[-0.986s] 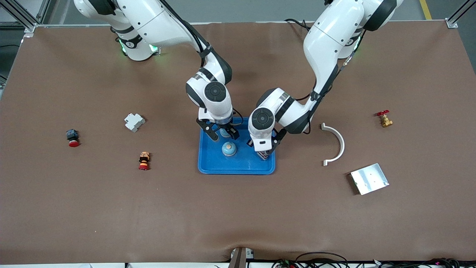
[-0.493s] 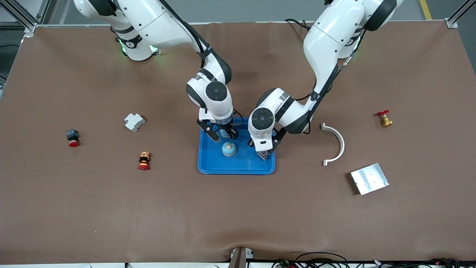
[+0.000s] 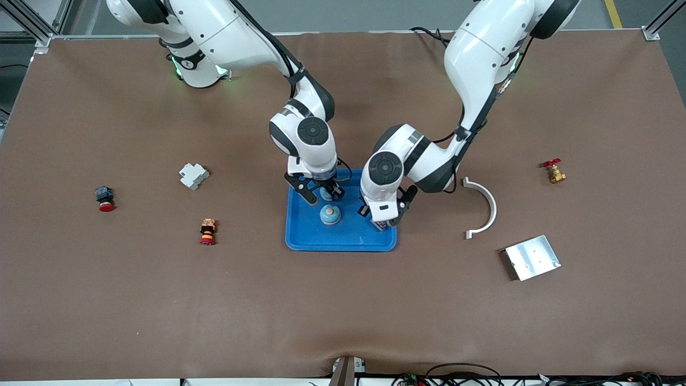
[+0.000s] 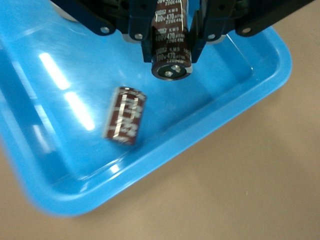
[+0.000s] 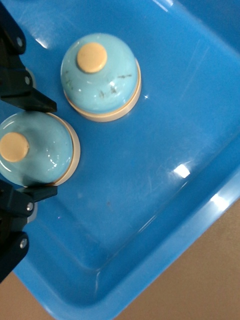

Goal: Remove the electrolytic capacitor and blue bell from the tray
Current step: 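Carry the capacitor toward the white arc while the right gripper carries the bell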

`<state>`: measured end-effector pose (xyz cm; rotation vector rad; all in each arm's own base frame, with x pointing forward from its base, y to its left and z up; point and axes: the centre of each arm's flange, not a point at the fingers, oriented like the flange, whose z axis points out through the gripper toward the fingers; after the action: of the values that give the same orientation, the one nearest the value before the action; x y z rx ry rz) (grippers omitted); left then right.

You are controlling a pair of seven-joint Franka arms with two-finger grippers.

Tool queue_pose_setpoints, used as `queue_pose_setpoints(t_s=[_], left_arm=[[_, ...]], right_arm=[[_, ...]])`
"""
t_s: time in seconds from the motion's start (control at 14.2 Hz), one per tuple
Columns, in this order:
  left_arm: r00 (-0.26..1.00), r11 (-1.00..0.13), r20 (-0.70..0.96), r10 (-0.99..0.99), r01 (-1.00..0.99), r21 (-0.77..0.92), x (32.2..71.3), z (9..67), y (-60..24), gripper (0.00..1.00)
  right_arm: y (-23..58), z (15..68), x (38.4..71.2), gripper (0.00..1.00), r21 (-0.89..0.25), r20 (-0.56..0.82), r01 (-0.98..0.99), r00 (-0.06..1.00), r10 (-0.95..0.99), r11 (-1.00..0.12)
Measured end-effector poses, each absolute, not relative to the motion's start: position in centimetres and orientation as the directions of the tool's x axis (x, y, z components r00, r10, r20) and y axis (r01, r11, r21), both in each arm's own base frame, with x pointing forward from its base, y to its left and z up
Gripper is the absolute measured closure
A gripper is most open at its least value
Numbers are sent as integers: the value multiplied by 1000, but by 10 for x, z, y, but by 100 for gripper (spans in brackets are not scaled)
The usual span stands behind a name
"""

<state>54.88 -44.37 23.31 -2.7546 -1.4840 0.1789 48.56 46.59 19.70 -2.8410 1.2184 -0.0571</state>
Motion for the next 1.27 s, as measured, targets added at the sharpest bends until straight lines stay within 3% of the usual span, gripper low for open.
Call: queue_pose_setpoints(t_s=[0.42, 0.92, 1.27], left_arm=[[716, -724, -105, 690, 677, -136, 546, 259, -410, 68], [861, -865, -125, 493, 471, -172, 539, 268, -336, 68], [921, -933, -177, 348, 321, -162, 548, 272, -254, 68]], right_arm=[[459, 217, 507, 37, -2, 30, -729, 684, -729, -684], [401, 266, 539, 37, 188, -12, -535, 838, -546, -824], [309, 338, 577, 37, 195, -76, -344, 928, -364, -919]])
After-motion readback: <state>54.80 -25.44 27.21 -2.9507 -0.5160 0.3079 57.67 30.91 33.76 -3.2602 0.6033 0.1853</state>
